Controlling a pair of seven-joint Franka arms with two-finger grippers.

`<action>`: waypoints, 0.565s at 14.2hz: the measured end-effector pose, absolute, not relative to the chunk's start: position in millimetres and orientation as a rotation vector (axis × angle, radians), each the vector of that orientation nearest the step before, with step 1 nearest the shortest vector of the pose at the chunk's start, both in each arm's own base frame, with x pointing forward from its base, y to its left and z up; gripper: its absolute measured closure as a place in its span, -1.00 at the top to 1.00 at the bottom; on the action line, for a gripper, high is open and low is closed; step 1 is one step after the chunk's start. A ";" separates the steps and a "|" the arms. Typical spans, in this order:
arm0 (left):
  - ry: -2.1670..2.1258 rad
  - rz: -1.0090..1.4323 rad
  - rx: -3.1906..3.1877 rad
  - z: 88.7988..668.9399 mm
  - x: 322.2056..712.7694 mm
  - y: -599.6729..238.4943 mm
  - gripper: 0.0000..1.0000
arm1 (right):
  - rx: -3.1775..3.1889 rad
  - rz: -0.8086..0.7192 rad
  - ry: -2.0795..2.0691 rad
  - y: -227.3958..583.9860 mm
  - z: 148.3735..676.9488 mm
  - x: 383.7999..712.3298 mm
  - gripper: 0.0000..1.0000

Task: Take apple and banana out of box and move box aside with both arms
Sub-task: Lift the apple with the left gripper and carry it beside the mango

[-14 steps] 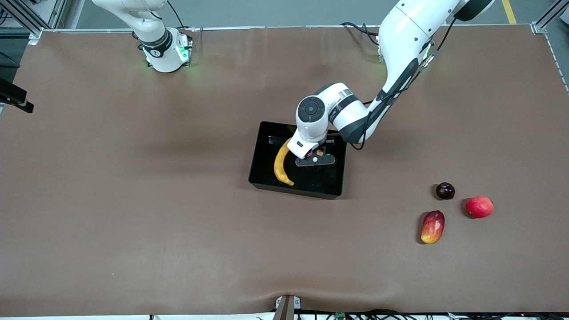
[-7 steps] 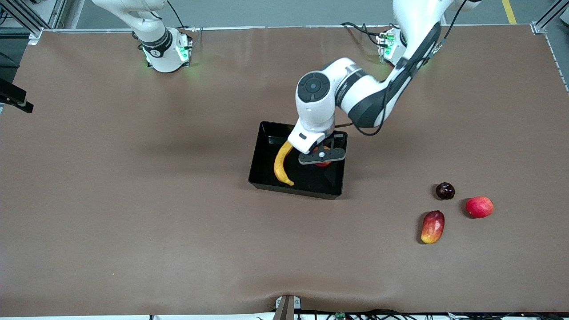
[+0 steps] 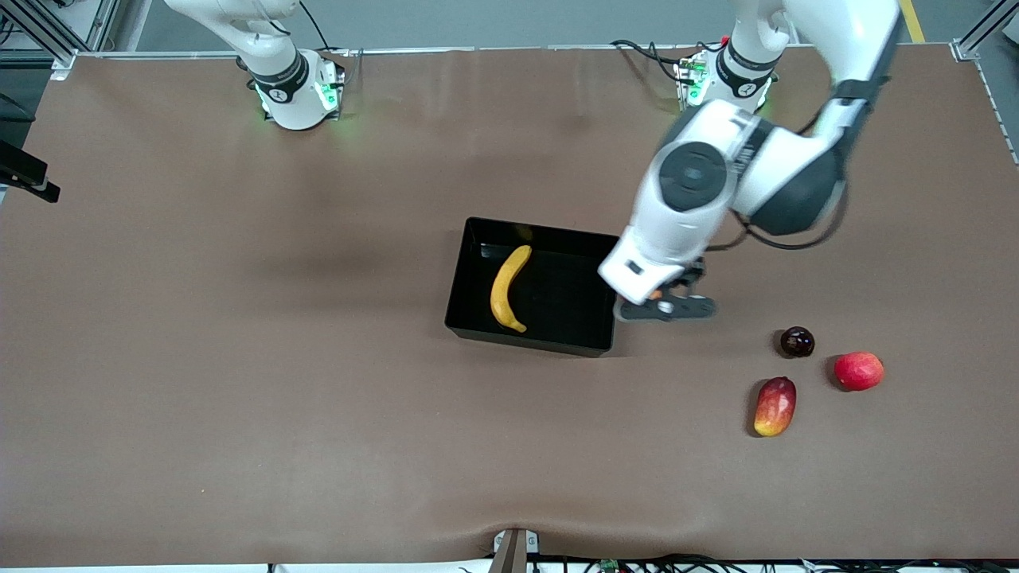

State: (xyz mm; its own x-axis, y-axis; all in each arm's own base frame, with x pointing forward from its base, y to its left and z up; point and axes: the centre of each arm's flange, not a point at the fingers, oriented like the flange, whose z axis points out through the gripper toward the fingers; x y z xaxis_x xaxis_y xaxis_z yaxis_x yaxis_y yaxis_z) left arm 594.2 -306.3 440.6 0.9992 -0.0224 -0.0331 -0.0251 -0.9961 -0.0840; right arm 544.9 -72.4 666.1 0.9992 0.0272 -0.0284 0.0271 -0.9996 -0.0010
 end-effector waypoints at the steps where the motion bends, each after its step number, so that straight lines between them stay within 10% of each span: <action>1: 0.046 0.055 -3.057 441.1 600.5 -293.0 0.33 | -3.140 0.045 -0.042 -72.5 666.1 544.9 1.00; 8: 0.175 0.084 -3.052 436.8 625.9 -231.5 0.33 | -3.140 0.046 -0.040 -73.5 665.5 545.1 1.00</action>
